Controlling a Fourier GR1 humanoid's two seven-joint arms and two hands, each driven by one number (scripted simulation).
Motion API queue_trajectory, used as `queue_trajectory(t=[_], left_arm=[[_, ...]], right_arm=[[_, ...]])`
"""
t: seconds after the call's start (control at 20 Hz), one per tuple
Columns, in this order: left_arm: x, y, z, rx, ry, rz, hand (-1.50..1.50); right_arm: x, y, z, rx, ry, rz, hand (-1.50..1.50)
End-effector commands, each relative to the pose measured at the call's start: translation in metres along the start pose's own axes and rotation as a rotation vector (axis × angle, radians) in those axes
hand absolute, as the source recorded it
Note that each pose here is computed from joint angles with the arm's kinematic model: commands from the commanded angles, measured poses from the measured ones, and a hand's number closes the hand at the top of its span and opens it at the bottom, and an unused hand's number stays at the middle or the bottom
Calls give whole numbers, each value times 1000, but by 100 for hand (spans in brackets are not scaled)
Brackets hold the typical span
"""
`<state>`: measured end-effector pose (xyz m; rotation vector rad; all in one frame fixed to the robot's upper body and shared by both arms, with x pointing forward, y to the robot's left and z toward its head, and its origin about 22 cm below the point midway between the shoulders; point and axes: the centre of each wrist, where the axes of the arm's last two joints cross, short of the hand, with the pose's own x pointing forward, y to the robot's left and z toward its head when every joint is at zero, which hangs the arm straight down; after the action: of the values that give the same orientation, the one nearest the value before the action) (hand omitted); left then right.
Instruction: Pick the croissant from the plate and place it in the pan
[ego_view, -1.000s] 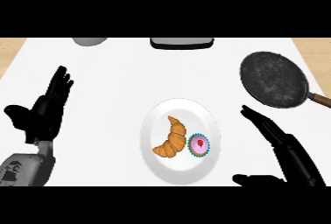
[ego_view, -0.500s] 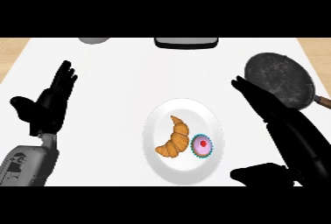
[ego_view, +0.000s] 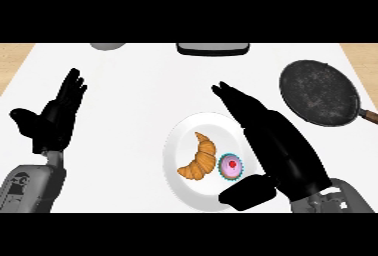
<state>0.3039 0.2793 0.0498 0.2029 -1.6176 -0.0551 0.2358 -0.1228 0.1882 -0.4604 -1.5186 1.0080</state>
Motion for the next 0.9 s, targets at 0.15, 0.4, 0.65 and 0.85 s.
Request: queue_trajectory(t=[0.15, 0.4, 0.65, 0.85], left_arm=[[1, -5, 10, -4, -4, 3, 0], [-3, 6, 11, 16, -1, -10, 0], [8, -2, 1, -5, -5, 11, 0], [1, 7, 4, 13, 17, 5, 0]], right_arm=[[30, 25, -21, 66, 73, 49, -150], [2, 44, -29, 59, 145, 33, -150], [-14, 55, -18, 33, 204, 67, -150], [-38, 47, -31, 90, 223, 71, -150]])
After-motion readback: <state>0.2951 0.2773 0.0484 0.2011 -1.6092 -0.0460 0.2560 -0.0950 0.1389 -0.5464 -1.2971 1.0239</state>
